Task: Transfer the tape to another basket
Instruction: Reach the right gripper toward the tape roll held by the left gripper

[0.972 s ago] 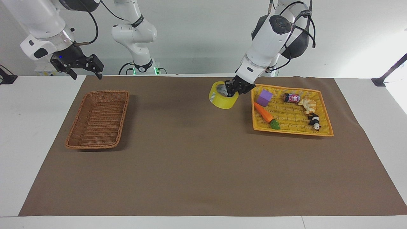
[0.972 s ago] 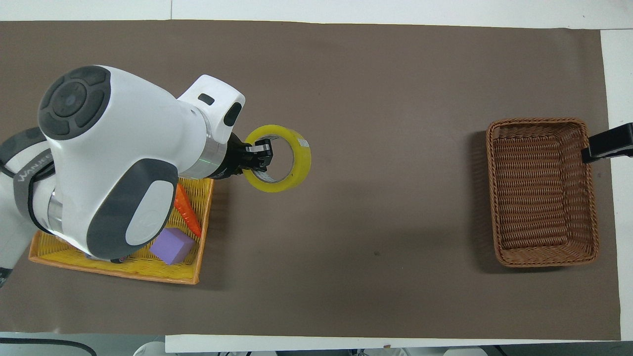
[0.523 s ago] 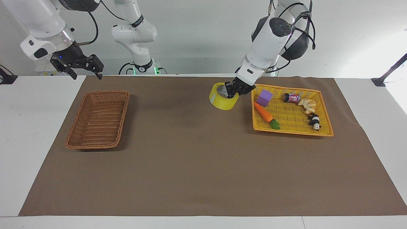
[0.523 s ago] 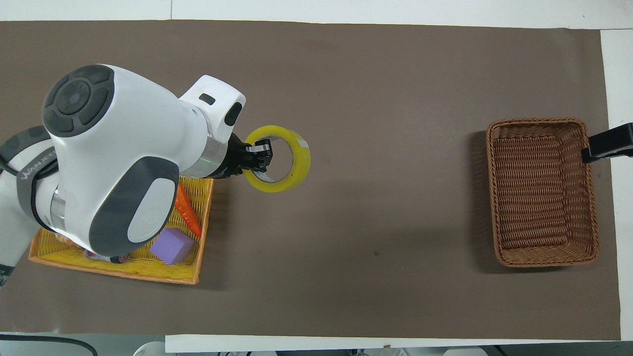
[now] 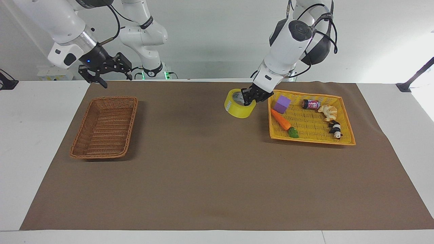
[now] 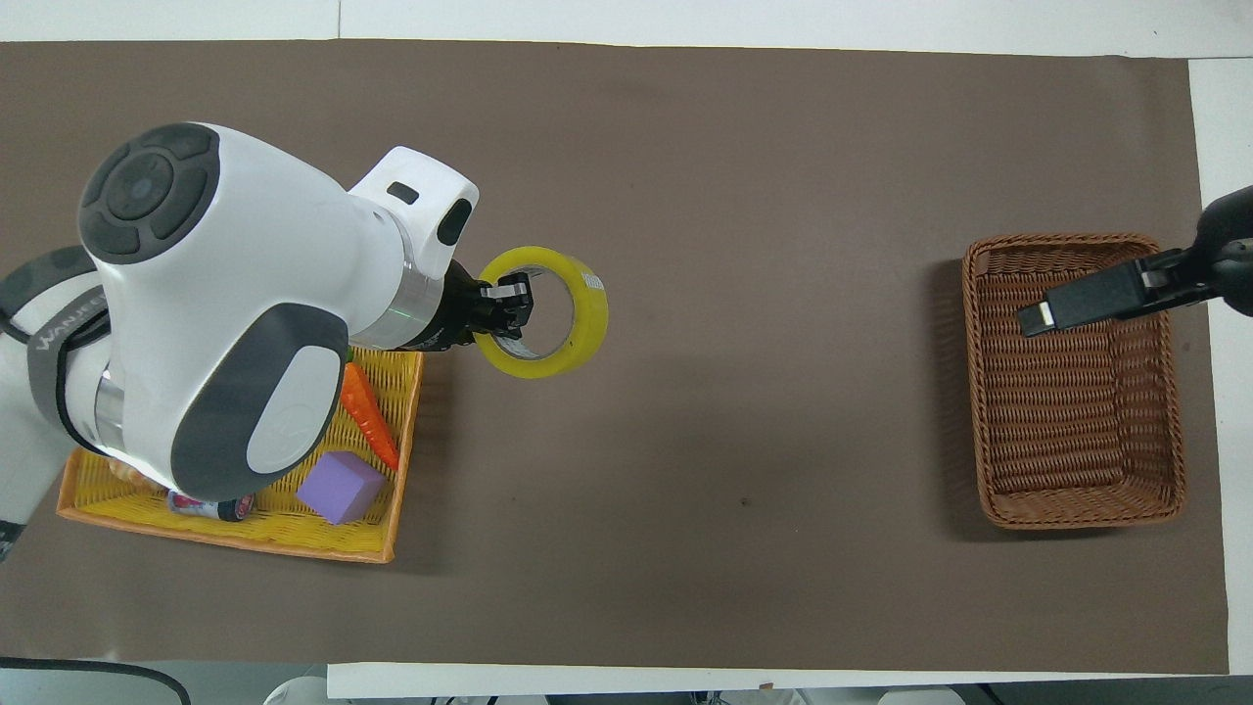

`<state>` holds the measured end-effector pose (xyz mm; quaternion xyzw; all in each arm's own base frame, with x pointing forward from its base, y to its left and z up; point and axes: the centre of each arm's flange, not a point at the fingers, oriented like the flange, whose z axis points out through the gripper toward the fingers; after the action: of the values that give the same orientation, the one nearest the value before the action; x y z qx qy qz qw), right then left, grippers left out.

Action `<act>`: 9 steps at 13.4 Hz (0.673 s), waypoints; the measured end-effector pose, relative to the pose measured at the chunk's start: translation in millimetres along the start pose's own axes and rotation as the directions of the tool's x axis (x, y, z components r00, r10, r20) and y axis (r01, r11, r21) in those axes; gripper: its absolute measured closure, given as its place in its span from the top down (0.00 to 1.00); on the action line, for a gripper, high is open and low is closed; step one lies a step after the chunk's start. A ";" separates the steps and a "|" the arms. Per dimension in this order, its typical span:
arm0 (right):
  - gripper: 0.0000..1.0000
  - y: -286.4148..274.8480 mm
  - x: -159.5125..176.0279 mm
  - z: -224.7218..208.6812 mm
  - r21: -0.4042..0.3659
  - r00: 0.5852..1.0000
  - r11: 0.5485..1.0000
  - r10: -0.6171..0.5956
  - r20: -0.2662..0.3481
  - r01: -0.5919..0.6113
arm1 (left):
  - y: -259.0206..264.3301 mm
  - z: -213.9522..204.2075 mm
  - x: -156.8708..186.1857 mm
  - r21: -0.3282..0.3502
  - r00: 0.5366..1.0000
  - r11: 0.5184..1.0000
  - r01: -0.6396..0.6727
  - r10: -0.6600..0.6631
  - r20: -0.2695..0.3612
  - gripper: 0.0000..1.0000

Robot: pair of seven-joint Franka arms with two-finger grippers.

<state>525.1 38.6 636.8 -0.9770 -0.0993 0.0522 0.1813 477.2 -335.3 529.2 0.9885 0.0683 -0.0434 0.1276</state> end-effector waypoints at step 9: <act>1.00 -140.2 52.0 165.4 0.623 0.982 0.781 0.141 -0.128 -0.031 | -9.6 -0.7 7.0 0.005 1.000 1.000 0.016 -0.016 0.005 0.22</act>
<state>528.4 234.8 530.9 -0.8680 -0.0164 0.0080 0.4962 482.7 -325.0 526.7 0.9882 0.0757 -0.0469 0.1247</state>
